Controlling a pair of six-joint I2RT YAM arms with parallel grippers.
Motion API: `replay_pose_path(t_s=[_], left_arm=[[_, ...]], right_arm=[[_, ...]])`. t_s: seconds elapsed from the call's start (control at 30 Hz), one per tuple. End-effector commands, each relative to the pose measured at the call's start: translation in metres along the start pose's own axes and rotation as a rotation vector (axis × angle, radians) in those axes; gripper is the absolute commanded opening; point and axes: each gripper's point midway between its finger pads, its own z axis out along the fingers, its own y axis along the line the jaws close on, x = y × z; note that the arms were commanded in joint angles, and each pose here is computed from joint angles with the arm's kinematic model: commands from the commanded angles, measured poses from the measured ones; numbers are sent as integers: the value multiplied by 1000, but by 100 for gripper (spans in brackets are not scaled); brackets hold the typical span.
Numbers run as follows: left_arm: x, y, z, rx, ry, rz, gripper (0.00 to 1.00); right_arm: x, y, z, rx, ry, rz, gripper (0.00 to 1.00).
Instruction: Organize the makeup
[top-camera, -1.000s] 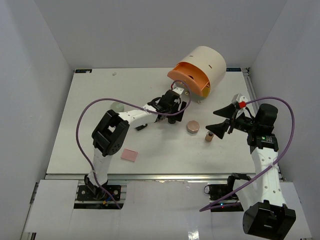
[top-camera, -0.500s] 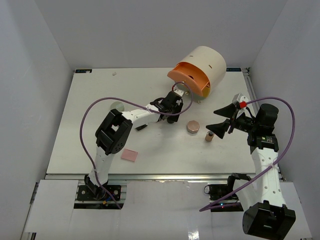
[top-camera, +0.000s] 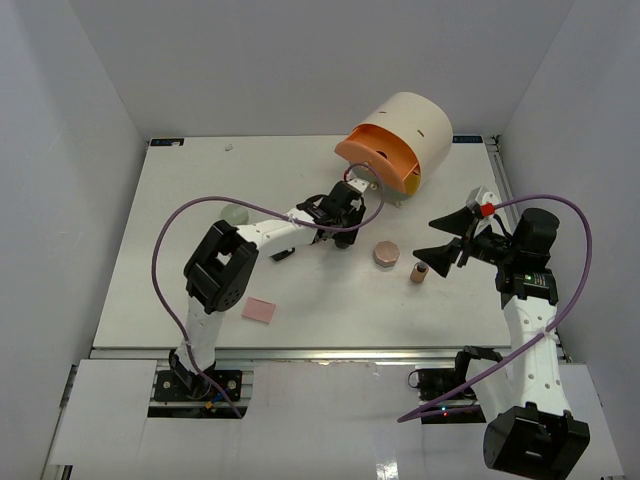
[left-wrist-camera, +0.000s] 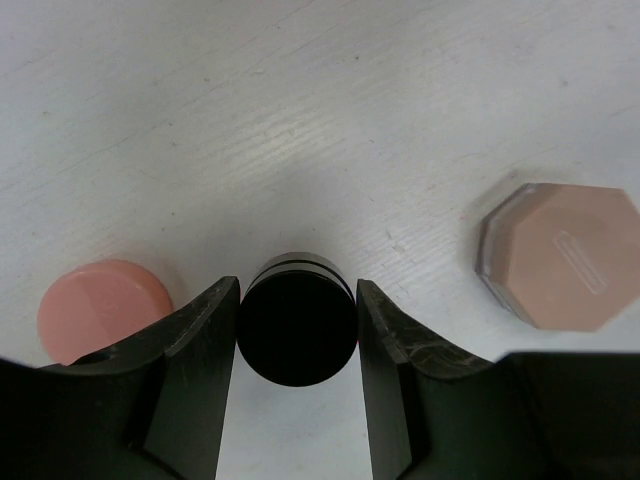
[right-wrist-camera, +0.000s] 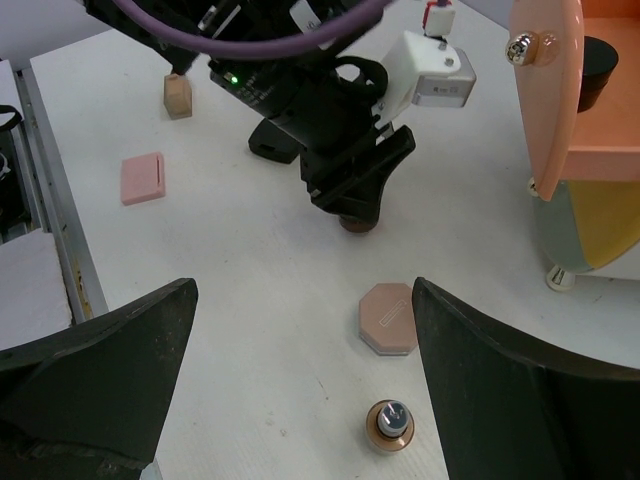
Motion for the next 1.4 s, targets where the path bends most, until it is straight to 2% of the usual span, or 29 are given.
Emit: replay_pose_path(t_s=[0.0,0.37,0.47,0.53,0.57,0.73,0.93,1.1,1.27,1.37], left_arm=[[-95,-27,-96,130,-278,-27,17],[-221,-60,-209,303,-619,-51,14],[-240,-70,-207,327,-638,-47,14],[-266,-74,-221,336,-697,-51,14],[-267,-74,-203,317,-682,-46,14],[-293,-75,-186,272,-730,-47,15],[-294,-72,-151,215,-735,-36,16],[-292,-70,-137,182,-729,-28,18],[-286,-65,-126,152,-710,-31,27],[-282,-62,-119,134,-698,-30,42]], right_arm=[[-7,0,-2,6,-16,-34,95],[-8,-1,-2,19,-15,-38,94],[-7,-2,-2,20,-14,-35,95],[-7,-2,-2,23,-13,-36,95],[-6,-3,-3,26,-13,-34,95],[-7,-4,-4,36,-14,-40,95],[-6,-5,-5,40,-14,-39,95],[-6,-5,-5,42,-14,-40,95],[-6,-5,-5,41,-14,-38,95],[-6,-4,-5,40,-15,-39,95]])
